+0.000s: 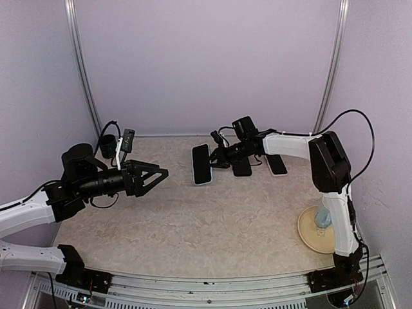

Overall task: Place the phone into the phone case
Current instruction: Place the phone with the phone case at the center of the board.

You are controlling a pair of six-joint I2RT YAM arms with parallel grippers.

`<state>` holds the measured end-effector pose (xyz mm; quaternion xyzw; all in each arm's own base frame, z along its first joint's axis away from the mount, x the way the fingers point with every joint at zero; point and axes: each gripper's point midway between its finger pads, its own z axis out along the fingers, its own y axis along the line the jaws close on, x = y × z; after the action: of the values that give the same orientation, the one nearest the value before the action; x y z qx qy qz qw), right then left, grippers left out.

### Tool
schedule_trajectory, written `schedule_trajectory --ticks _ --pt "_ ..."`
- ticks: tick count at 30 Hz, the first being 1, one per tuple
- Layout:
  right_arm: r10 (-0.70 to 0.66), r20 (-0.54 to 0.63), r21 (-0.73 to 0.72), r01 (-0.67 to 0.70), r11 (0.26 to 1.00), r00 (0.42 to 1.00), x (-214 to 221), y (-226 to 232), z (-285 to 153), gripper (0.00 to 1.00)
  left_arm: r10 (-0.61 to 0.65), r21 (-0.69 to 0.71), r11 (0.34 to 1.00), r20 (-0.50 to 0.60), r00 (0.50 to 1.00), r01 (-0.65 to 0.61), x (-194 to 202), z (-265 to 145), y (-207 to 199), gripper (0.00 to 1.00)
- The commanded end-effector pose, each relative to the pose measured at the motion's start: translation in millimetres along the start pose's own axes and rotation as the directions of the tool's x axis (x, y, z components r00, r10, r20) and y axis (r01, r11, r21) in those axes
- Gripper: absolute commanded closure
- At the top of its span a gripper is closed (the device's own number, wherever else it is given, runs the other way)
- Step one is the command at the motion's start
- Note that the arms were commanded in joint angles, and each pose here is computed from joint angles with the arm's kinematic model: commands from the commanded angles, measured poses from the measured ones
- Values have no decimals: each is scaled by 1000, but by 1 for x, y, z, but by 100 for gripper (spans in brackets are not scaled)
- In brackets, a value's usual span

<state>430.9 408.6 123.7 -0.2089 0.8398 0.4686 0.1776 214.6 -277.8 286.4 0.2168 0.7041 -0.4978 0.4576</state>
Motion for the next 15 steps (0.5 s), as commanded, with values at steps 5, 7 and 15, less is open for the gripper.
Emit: schedule_trajectory --ticks 5,7,15 --pt "25 41 -16 -24 1000 999 -31 -18 3 100 0 -23 1000 18 1000 1 0 -7 3 1" --pt "26 41 -20 -25 999 999 -35 -21 6 100 -2 -26 1000 19 1000 2 0 -7 4 1" --pt "48 58 -29 -47 998 997 -47 -35 13 100 -4 -28 1000 31 1000 5 -2 -9 3 1"
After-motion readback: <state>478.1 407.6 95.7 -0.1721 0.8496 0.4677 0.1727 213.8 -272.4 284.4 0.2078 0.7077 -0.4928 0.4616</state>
